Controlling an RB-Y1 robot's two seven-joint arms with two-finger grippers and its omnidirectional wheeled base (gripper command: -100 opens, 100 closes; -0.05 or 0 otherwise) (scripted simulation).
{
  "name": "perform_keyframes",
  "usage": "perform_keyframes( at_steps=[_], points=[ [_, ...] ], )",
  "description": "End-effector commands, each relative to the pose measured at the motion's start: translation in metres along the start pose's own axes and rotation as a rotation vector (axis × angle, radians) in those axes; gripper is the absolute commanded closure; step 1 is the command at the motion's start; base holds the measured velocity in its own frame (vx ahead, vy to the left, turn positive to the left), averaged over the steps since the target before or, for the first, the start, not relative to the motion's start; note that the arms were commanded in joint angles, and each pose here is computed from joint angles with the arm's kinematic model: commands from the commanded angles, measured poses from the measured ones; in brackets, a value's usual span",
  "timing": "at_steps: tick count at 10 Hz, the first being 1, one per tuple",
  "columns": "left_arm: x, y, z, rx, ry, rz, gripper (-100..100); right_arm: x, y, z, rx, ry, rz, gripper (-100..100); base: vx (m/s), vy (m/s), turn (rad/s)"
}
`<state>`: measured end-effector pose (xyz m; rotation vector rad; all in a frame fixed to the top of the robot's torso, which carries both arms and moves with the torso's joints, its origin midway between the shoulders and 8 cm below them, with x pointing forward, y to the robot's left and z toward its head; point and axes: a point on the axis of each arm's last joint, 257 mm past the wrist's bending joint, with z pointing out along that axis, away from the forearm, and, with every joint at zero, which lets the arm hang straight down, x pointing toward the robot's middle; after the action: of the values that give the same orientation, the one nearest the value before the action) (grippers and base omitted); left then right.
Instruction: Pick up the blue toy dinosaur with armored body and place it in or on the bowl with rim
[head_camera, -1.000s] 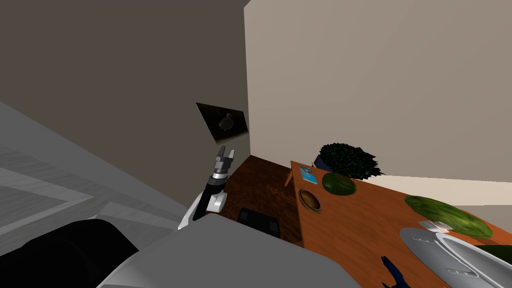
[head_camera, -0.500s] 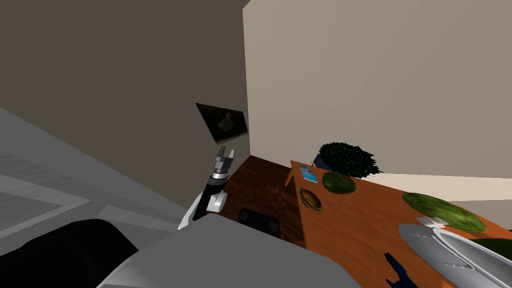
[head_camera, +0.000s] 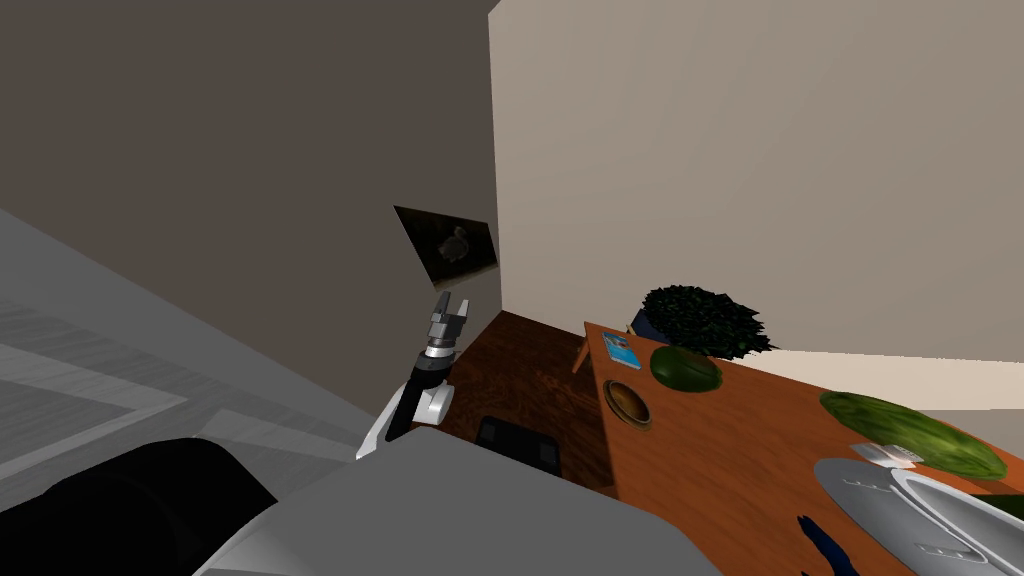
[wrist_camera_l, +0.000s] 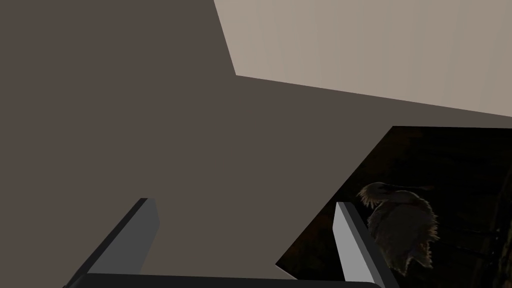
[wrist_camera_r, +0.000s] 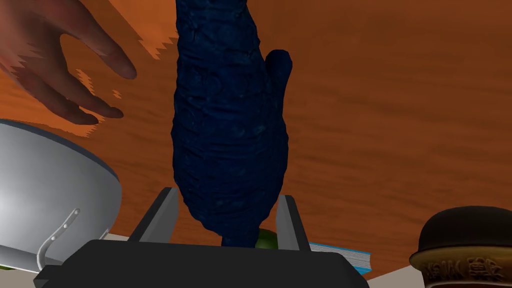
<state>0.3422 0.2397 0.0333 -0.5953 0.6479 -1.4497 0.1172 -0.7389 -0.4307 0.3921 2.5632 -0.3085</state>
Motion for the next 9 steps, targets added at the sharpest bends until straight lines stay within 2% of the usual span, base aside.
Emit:
perform_keyframes(
  at_steps=[1, 2, 3, 4, 6, 7, 8, 9],
  points=[
    [0.0, 0.0, 0.0, 0.0, 0.0, 0.0, 0, -0.005, 0.006, 0.002, -0.008, -0.007, -0.002, 100, -0.002, -0.005, -0.021],
    [0.0, 0.0, 0.0, 0.0, 0.0, 0.0, 0, -0.012, 0.016, 0.006, -0.032, -0.02, -0.012, 100, -0.003, -0.004, -0.016],
    [0.0, 0.0, 0.0, 0.0, 0.0, 0.0, 0, -0.066, 0.008, 0.0, -0.027, -0.087, -0.045, 100, 0.01, 0.071, 0.055],
    [0.0, 0.0, 0.0, 0.0, 0.0, 0.0, 0, -0.087, 0.004, -0.004, -0.022, -0.111, -0.06, 100, 0.032, 0.107, 0.092],
    [0.0, 0.0, 0.0, 0.0, 0.0, 0.0, 0, -0.087, 0.004, -0.004, -0.022, -0.111, -0.06, 100, 0.037, 0.045, 0.021],
    [0.0, 0.0, 0.0, 0.0, 0.0, 0.0, 0, -0.12, 0.001, -0.01, -0.019, -0.145, -0.086, 100, 0.027, 0.028, 0.004],
    [0.0, 0.0, 0.0, 0.0, 0.0, 0.0, 0, -0.12, 0.001, -0.01, -0.019, -0.145, -0.086, 100, 0.022, 0.027, 0.034],
    [0.0, 0.0, 0.0, 0.0, 0.0, 0.0, 0, -0.133, 0.001, -0.012, -0.02, -0.156, -0.099, 100, 0.02, 0.023, 0.022]
  ],
)
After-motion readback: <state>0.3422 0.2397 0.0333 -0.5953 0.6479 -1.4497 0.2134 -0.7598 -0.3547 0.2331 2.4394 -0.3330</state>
